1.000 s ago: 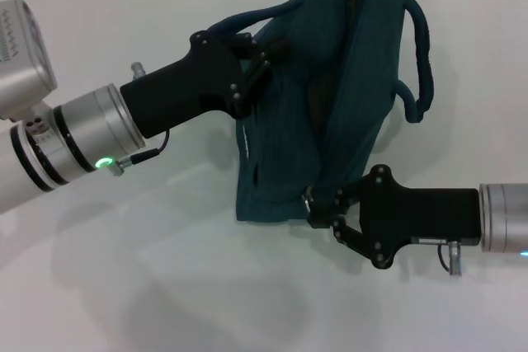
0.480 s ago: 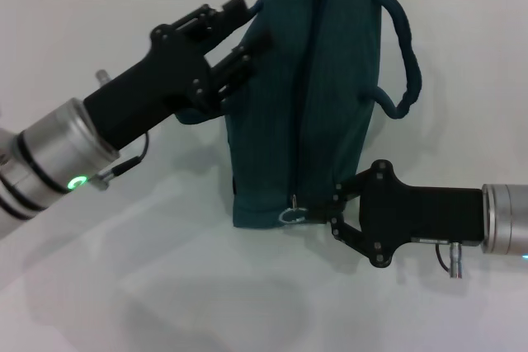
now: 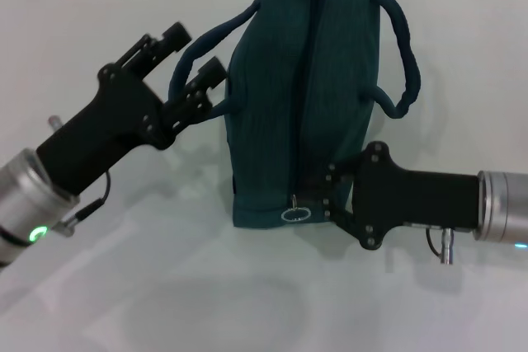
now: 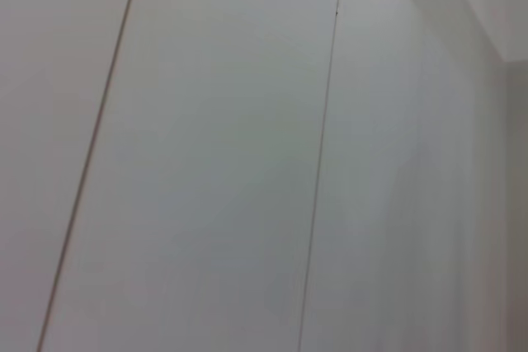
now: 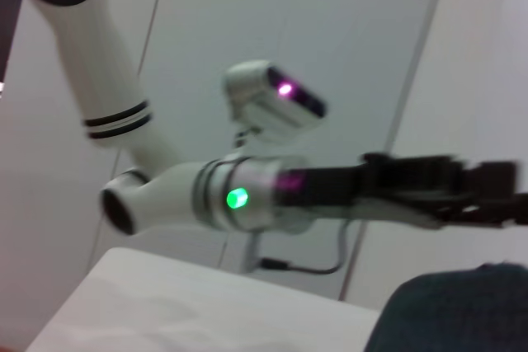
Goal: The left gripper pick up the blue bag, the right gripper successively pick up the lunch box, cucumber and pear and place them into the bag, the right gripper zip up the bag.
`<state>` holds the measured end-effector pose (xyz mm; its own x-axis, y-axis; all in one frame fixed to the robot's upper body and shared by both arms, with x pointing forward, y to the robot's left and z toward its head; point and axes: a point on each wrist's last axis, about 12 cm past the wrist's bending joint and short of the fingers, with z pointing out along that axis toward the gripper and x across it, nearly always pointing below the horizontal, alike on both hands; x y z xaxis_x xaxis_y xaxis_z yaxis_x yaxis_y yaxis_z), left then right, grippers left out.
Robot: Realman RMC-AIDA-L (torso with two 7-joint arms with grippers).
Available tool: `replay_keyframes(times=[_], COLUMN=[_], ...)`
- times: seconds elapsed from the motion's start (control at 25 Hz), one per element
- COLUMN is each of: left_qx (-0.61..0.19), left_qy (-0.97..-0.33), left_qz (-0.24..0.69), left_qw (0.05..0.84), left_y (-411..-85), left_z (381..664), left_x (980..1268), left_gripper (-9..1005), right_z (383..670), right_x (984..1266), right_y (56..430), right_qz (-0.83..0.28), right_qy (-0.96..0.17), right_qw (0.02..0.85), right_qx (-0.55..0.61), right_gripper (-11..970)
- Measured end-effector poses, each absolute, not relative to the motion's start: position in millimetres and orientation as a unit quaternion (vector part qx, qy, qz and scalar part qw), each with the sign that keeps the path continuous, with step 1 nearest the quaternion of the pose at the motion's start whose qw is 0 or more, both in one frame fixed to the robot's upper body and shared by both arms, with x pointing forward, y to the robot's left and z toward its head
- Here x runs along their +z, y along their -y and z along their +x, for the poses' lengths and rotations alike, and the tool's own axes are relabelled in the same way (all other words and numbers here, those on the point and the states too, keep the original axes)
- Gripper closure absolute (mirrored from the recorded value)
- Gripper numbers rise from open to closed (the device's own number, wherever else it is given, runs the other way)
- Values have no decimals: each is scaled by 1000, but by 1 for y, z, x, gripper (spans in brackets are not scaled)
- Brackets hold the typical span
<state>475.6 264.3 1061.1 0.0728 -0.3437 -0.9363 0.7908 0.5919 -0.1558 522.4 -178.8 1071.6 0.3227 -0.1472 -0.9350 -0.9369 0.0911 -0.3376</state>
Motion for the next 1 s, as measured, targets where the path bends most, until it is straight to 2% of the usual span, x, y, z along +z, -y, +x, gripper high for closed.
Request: replay_keyframes(times=[0.28, 0.52, 0.76, 0.96, 1.0], left_qx=[-379, -382, -384, -383, -383], left_qy=[-548, -533, -522, -515, -514], left_qz=[194, 213, 226, 238, 240], left_qw=[720, 725, 727, 729, 729], left_y=[-274, -266, -261, -251, -249], left_z=[454, 466, 476, 488, 490], left_x=[1053, 1059, 1065, 1069, 1069], left_gripper=[297, 297, 297, 297, 297], right_z=[525, 513, 503, 501, 501], right_x=[1079, 1082, 1075, 1068, 1065], right_y=[190, 203, 218, 222, 222], right_qz=[-526, -516, -477, -470, -467], right_qy=[-491, -502, -536, -570, -577], right_qw=[592, 538, 533, 495, 490], right_qx=[363, 439, 449, 457, 457], right_gripper=[874, 865, 855, 632, 616])
